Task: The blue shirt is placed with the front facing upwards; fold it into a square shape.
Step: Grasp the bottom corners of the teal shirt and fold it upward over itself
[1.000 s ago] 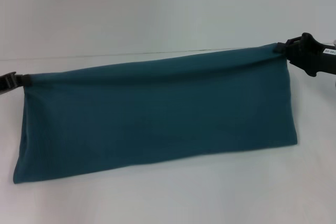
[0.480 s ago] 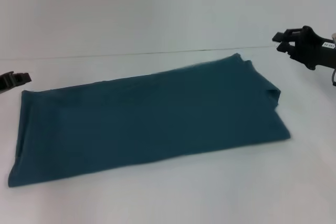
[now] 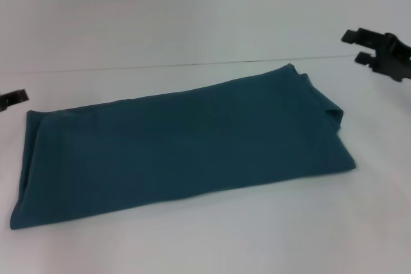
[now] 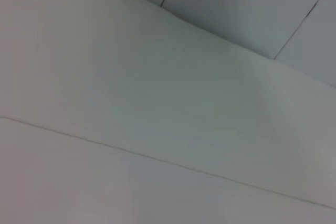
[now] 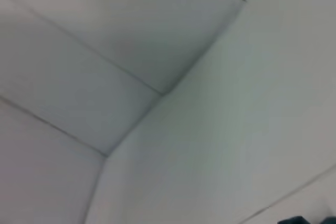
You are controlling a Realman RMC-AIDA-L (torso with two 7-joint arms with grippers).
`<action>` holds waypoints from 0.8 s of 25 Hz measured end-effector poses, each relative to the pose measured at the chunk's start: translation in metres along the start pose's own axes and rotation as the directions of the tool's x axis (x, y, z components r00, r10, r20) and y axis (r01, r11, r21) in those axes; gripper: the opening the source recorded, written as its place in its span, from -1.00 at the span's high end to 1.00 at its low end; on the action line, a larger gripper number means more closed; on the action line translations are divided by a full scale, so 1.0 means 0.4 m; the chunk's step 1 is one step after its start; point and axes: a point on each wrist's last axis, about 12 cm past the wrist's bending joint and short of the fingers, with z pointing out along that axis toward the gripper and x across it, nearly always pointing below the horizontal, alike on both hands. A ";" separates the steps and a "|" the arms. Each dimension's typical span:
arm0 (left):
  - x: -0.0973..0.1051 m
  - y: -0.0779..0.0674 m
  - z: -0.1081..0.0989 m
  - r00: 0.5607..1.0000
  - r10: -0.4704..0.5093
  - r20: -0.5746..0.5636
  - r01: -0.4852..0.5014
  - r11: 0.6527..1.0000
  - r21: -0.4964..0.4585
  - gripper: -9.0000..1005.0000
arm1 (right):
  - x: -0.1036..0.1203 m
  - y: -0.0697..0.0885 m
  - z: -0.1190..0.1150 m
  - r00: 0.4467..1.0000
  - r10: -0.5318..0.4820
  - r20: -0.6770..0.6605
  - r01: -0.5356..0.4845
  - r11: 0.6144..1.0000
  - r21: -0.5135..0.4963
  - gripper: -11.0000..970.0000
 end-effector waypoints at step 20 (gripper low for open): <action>0.017 -0.027 -0.074 0.992 0.109 -0.064 -0.107 0.994 0.034 -0.57 | 0.085 -0.034 -0.098 0.997 -0.064 0.053 0.071 0.989 -0.131 -0.89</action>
